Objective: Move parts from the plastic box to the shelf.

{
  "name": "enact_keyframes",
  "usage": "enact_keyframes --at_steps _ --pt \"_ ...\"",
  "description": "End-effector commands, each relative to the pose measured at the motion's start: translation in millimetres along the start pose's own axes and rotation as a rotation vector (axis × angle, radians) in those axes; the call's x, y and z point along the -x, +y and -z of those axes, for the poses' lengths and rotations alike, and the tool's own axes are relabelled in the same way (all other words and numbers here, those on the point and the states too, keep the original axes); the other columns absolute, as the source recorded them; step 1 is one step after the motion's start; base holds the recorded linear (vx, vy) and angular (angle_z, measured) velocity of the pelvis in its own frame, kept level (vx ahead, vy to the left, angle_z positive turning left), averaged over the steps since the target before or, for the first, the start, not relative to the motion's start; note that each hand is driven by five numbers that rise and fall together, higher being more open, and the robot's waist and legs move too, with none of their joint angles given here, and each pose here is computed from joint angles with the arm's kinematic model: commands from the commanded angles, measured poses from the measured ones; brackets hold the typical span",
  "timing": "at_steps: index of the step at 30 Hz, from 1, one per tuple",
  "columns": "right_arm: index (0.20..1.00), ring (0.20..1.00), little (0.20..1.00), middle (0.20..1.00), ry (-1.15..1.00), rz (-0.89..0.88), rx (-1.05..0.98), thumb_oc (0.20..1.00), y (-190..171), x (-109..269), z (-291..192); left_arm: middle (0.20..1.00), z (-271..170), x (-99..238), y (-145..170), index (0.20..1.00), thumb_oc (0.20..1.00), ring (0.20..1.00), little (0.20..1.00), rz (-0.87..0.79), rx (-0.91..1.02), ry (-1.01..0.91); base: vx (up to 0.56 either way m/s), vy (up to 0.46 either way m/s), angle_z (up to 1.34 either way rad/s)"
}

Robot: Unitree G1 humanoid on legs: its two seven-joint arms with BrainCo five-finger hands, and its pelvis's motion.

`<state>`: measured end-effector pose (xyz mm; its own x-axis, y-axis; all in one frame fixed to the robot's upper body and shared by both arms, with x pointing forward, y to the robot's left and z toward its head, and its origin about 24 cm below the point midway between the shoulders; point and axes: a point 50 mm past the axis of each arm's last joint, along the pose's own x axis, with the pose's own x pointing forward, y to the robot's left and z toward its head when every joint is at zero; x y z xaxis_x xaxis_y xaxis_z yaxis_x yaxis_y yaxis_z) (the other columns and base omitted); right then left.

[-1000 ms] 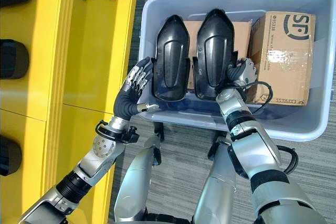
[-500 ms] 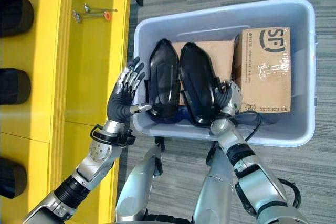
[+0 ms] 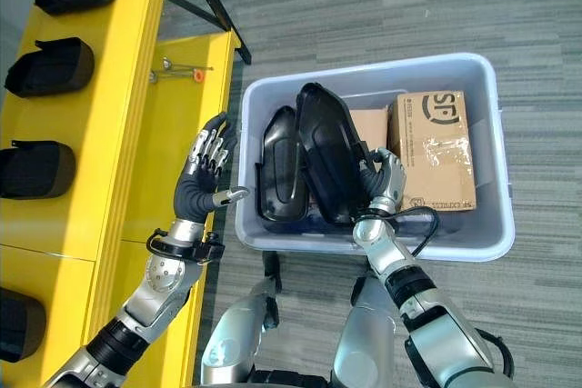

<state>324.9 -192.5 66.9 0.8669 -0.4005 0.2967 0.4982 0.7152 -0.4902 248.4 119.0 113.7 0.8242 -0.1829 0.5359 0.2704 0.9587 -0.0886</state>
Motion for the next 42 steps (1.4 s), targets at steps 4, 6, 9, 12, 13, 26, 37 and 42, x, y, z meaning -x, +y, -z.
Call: enact_keyframes --at_steps 4,6,9,12,13,26,37,42 --pt "0.2 0.2 0.2 0.2 -0.015 0.003 -0.272 0.2 -2 14 -18 1.0 -13 15 11 1.0 1.0 1.0 1.0 0.015 -0.044 -0.033 0.19 0.011 0.04" --pt "0.2 0.2 0.2 0.2 0.017 -0.012 -0.291 0.2 -3 20 -13 1.0 -10 21 13 1.0 1.0 1.0 1.0 0.001 -0.042 -0.01 0.19 0.01 0.01" --pt "0.2 0.2 0.2 0.2 0.083 -0.067 -0.349 0.2 -1 35 -2 1.0 -6 32 18 1.0 1.0 1.0 1.0 -0.016 -0.063 0.029 0.2 0.004 0.04" --pt "0.2 0.2 0.2 0.2 0.126 -0.145 -0.445 0.2 4 46 -1 1.0 -5 40 24 1.0 1.0 1.0 1.0 -0.034 -0.08 0.057 0.13 0.009 0.02" --pt "0.2 0.2 0.2 0.2 0.133 -0.193 -0.487 0.2 7 50 -3 1.0 -4 43 27 1.0 1.0 1.0 1.0 -0.048 -0.088 0.068 0.05 0.027 0.02" --pt "0.2 0.2 0.2 0.2 0.245 -0.643 -0.778 0.2 26 87 -17 1.0 0 57 37 1.0 1.0 1.0 1.0 -0.02 -0.139 0.154 -0.05 0.129 0.04" --pt "0.2 0.2 0.2 0.2 0.248 -0.753 -0.973 0.2 33 103 -29 1.0 5 54 35 1.0 1.0 1.0 1.0 0.052 -0.102 0.2 -0.15 0.161 0.04" --pt "0.2 0.2 0.2 0.2 0.259 -0.695 -0.98 0.2 26 100 -25 1.0 10 45 28 1.0 1.0 1.0 1.0 0.086 -0.05 0.207 -0.1 -0.017 0.45"
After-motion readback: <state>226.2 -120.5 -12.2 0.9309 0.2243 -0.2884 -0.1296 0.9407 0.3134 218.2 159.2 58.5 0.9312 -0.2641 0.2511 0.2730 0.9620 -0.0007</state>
